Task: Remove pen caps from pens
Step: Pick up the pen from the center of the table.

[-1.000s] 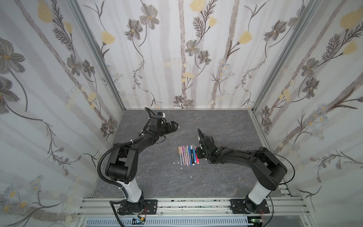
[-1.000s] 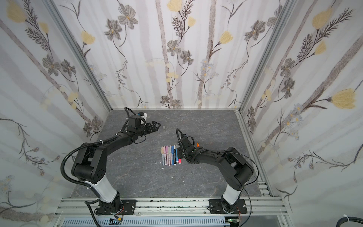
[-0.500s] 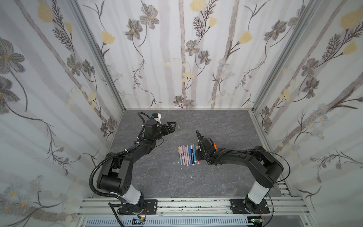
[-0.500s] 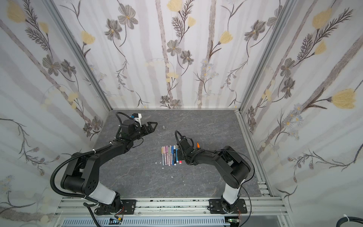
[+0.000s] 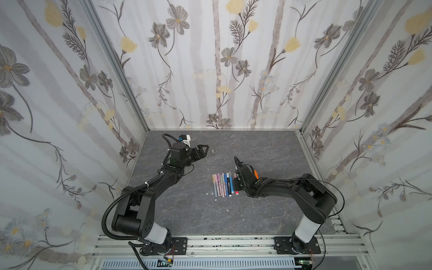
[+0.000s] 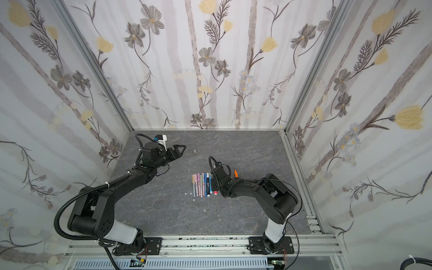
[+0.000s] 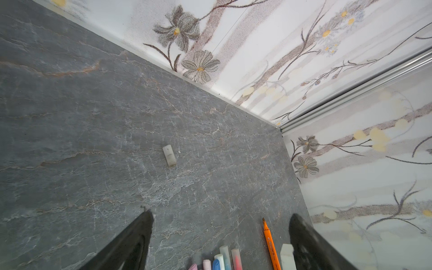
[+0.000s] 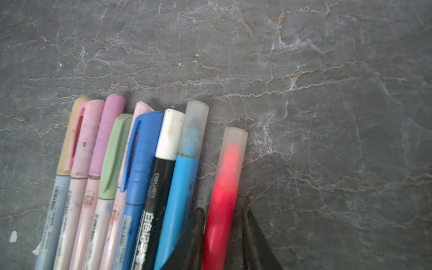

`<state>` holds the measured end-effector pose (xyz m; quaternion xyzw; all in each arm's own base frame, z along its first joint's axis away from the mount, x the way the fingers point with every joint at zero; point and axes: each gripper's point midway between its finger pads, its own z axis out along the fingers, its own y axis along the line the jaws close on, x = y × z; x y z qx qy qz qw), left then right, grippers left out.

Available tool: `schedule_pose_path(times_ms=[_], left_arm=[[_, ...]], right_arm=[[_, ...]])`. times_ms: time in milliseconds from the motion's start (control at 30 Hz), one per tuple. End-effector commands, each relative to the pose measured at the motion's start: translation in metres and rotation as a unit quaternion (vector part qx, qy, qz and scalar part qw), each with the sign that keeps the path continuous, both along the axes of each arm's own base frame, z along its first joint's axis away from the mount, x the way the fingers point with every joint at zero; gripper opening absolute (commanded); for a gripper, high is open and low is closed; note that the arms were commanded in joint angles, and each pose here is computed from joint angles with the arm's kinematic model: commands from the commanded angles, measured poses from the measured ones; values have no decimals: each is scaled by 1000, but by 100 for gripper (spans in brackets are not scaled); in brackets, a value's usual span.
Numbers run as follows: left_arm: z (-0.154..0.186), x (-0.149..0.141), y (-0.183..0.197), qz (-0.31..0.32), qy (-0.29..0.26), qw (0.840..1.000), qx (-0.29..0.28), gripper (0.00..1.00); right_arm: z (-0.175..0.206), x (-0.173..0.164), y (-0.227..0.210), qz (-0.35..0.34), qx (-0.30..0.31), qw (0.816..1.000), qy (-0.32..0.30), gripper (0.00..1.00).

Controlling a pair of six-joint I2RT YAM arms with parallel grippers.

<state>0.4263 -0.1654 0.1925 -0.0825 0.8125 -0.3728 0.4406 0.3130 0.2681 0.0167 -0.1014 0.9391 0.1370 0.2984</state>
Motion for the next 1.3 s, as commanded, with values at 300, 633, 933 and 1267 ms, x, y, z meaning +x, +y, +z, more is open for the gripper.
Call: schedule_pose_path(times_ms=[300, 633, 933, 1267], left_arm=[[2, 0, 3, 0, -2, 999, 35, 90], [5, -6, -10, -29, 1, 998, 48, 89], [0, -32, -61, -126, 20, 991, 32, 88], [2, -65, -124, -222, 30, 974, -42, 84]], right_arm=[[-25, -34, -41, -10, -140, 988, 59, 27], [-27, -36, -37, -2, -134, 989, 66, 12], [44, -18, -34, 6, -26, 1000, -7, 7], [116, -8, -31, 41, 121, 986, -106, 4]])
